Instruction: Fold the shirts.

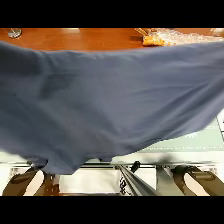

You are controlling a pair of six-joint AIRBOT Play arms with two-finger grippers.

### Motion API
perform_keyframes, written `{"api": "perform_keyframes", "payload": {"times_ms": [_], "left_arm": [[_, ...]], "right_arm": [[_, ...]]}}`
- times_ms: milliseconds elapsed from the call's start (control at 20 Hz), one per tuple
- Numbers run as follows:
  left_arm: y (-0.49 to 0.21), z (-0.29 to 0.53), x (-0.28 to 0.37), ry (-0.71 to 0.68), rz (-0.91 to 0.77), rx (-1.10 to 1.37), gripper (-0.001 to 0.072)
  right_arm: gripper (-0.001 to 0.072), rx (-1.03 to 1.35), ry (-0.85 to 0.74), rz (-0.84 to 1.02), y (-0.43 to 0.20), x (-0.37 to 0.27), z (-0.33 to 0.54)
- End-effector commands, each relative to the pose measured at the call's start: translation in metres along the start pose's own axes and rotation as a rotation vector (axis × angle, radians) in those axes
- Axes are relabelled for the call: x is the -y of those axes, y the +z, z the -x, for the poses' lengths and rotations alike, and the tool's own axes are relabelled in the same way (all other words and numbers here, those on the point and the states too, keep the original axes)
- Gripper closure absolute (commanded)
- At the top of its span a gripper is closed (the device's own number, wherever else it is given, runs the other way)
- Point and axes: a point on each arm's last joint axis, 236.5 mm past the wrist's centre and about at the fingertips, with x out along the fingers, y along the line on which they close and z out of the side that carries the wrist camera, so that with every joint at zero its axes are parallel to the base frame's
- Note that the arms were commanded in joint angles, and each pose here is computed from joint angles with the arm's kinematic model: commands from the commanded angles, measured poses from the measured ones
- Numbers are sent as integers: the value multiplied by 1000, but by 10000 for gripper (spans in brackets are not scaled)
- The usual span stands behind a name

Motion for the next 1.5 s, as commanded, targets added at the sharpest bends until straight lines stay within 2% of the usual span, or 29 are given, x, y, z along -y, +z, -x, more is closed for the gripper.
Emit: {"api": "perform_keyframes", "payload": {"times_ms": [0, 350, 550, 750, 1000, 1050, 1100, 1150, 1200, 1300, 1450], "left_arm": [[-58, -72, -61, -2, 156, -244, 689], [-96, -235, -122, -102, 189, -357, 688], [-137, -305, -140, -116, 255, -433, 687], [-204, -345, -145, -158, 338, -612, 687], [-286, -360, -131, -214, 490, -883, 686], [-296, -358, -129, -203, 552, -931, 655], [-299, -357, -128, -188, 592, -951, 500], [-297, -355, -130, -174, 621, -953, 284], [-291, -350, -132, -169, 635, -957, 185], [-272, -329, -138, -190, 622, -980, 185], [-251, -269, -146, -217, 619, -1072, 185]], "right_arm": [[675, -258, 30, -10, -29, 13, -97], [675, -311, 28, -49, -21, 45, -278], [674, -370, 23, -92, -45, 56, -352], [674, -522, 21, -166, -97, 60, -401], [673, -714, 38, -210, -151, 54, -418], [667, -711, 37, -208, -151, 55, -418], [589, -707, 37, -208, -149, 55, -417], [482, -711, 40, -206, -147, 54, -412], [396, -717, 44, -188, -143, 54, -405], [320, -724, 49, -119, -133, 58, -382], [284, -809, -35, -80, -137, 86, -331]]}}
